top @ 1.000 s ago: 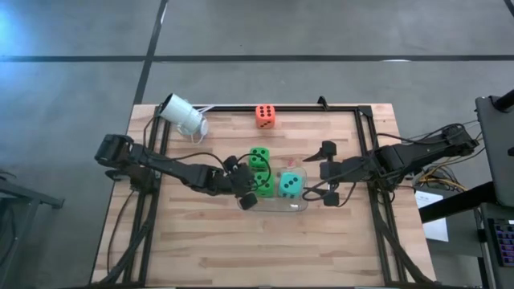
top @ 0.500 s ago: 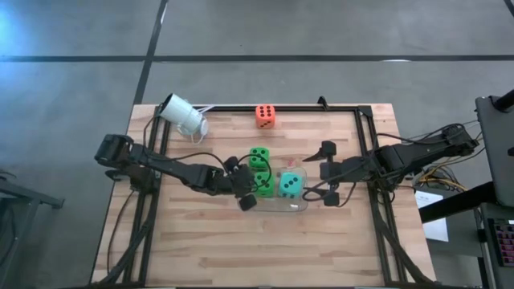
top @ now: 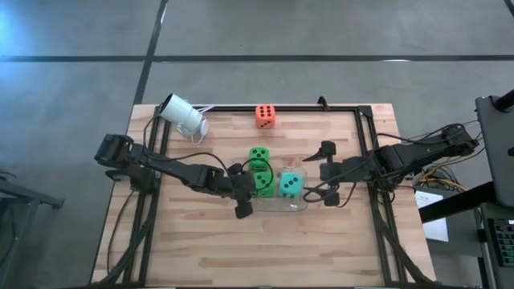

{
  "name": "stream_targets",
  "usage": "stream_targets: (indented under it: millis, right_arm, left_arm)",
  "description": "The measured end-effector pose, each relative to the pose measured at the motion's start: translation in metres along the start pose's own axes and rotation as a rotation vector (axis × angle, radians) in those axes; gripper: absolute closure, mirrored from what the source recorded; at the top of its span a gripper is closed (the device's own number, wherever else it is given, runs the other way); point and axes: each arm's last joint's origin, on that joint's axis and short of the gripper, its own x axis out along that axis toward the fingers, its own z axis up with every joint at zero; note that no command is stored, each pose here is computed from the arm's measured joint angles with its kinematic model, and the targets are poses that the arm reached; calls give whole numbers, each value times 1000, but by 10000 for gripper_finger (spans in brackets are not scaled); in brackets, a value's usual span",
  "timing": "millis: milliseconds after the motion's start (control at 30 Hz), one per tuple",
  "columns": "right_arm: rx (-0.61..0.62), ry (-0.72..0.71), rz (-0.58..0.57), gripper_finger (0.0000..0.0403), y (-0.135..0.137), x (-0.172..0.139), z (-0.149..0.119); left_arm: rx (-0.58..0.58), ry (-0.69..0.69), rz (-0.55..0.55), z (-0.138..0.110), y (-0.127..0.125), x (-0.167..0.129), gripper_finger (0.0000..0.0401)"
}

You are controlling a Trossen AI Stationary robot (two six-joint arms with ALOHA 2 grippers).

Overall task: Pick & Place Dice
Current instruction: Put the small violet die into the transparent bin

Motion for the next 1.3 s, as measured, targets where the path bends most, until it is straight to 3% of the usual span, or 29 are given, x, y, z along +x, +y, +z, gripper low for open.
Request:
stream_targets:
  millis: [300,667,1067,1300]
  right_arm:
    - [3,0,0,3,0,0,0]
    - [3,-3,-1,3,0,0,0]
    - [2,-15,-1,3,0,0,1]
    - [2,-17,-1,3,0,0,2]
  left_arm:
    - [54,24,-52,-1,-1,0,304]
    - [30,30,25,0,12,10,303]
    - [139,-11,26,8,14,3,303]
    - [148,-18,22,9,13,2,303]
